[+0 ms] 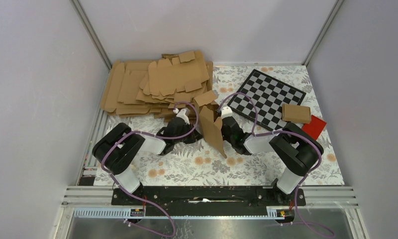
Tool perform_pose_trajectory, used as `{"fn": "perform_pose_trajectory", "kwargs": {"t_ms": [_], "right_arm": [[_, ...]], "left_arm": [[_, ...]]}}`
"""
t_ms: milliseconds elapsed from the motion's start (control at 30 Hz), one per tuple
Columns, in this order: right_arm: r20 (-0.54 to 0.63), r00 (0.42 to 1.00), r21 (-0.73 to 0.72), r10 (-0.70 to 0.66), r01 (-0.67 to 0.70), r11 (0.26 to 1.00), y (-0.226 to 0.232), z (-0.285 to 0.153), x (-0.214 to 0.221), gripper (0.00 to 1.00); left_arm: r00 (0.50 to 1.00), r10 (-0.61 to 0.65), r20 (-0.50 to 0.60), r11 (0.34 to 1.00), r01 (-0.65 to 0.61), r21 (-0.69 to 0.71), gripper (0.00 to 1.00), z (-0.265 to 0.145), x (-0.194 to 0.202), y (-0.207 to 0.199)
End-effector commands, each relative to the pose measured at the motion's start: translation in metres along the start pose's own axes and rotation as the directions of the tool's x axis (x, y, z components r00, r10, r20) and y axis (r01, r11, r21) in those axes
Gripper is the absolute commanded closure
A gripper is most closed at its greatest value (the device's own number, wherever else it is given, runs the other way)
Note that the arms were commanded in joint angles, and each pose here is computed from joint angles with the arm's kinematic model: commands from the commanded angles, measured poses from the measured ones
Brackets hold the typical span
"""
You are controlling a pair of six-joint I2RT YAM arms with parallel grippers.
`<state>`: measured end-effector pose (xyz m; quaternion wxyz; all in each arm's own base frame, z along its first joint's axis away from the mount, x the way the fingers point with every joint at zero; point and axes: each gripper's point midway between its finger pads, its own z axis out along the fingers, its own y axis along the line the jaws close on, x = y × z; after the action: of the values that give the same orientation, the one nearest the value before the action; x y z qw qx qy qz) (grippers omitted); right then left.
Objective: Fold the paper box
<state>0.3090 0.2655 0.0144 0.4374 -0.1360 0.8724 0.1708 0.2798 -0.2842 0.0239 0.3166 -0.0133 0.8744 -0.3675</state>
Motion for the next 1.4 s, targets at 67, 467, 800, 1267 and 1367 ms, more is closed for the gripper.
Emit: {"fn": "perform_pose_trajectory", "kwargs": {"t_ms": [67, 467, 800, 1267, 1367], "right_arm": [[-0.079, 0.997, -0.026, 0.006, -0.008, 1.000, 0.008, -0.011, 0.022, 0.48], [-0.037, 0.999, -0.028, 0.021, -0.022, 0.999, 0.007, -0.017, 0.015, 0.31], [0.017, 1.000, -0.047, 0.007, -0.006, 0.999, 0.007, -0.030, 0.003, 0.04], [0.222, 0.975, 0.011, -0.027, 0.025, 1.000, -0.007, -0.076, -0.056, 0.05], [0.278, 0.960, -0.037, -0.032, 0.044, 0.998, 0.002, -0.089, -0.072, 0.08]], "left_arm": [[0.988, 0.078, 0.131, 0.996, -0.083, 0.033, 1.00, -0.018, -0.038, -0.028], [0.931, 0.214, 0.297, 0.977, -0.207, -0.055, 0.91, -0.084, -0.070, -0.030], [0.899, 0.232, 0.372, 0.965, -0.259, 0.024, 0.38, -0.116, -0.087, -0.061], [0.914, 0.188, 0.361, 0.965, -0.240, 0.105, 0.38, -0.127, -0.086, -0.081], [0.918, 0.172, 0.358, 0.964, -0.231, 0.130, 0.38, -0.128, -0.084, -0.086]]}}
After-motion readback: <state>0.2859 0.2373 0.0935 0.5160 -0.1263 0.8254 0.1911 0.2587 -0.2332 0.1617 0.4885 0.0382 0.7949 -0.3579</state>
